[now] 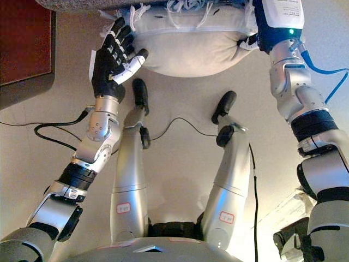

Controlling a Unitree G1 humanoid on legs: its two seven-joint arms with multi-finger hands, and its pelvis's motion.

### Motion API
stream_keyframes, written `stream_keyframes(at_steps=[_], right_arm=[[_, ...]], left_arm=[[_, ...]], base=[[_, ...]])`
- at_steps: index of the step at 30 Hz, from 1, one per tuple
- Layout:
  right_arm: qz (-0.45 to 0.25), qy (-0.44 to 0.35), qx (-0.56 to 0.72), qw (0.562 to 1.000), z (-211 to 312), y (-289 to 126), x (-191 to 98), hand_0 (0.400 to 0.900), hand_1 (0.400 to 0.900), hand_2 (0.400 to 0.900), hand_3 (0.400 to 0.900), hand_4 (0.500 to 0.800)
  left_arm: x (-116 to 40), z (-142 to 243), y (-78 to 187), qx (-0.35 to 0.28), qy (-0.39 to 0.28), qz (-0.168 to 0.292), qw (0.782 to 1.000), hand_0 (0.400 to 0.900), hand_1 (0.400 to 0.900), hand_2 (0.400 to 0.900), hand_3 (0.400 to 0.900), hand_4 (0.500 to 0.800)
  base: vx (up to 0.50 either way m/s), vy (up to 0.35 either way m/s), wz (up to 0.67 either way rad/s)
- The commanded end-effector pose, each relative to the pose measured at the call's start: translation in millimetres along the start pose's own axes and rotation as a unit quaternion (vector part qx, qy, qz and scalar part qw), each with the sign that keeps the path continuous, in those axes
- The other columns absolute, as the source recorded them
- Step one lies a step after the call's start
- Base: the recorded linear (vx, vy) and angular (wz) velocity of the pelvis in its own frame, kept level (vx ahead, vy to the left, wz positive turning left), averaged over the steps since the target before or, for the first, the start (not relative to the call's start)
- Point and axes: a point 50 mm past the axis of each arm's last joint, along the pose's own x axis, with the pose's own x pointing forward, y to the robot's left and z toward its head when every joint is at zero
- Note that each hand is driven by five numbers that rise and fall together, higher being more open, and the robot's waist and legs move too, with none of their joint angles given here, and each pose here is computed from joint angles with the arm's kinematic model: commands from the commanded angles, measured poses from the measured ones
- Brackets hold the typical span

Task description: Pick up the pillow and put it on the sofa.

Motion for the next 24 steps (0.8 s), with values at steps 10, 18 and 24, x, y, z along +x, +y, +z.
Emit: stream_keyframes(at_steps=[10,18,24], right_arm=[[-0.092,-0.084,0.052,0.991,41.7,-79.3,33.0,0.900,0.900,0.900,0.900,0.800],[-0.102,-0.104,0.086,0.986,51.4,-89.2,34.2,0.400,0.400,0.400,0.400,0.500],[-0.118,-0.104,0.094,0.983,49.9,-90.2,30.0,0.400,0.400,0.400,0.400,0.500]], left_arm=[[-9.1,-3.6,8.2,-0.012,0.013,0.011,1.000,0.900,0.900,0.900,0.900,0.800],[-7.2,-2.2,6.5,-0.016,0.010,0.011,1.000,0.900,0.900,0.900,0.900,0.800],[-6.7,-5.3,7.0,-0.025,0.014,0.025,0.999,0.900,0.900,0.900,0.900,0.800]], base=[[0.000,0.002,-0.02],[0.015,-0.003,0.00],[-0.045,0.019,0.00]])
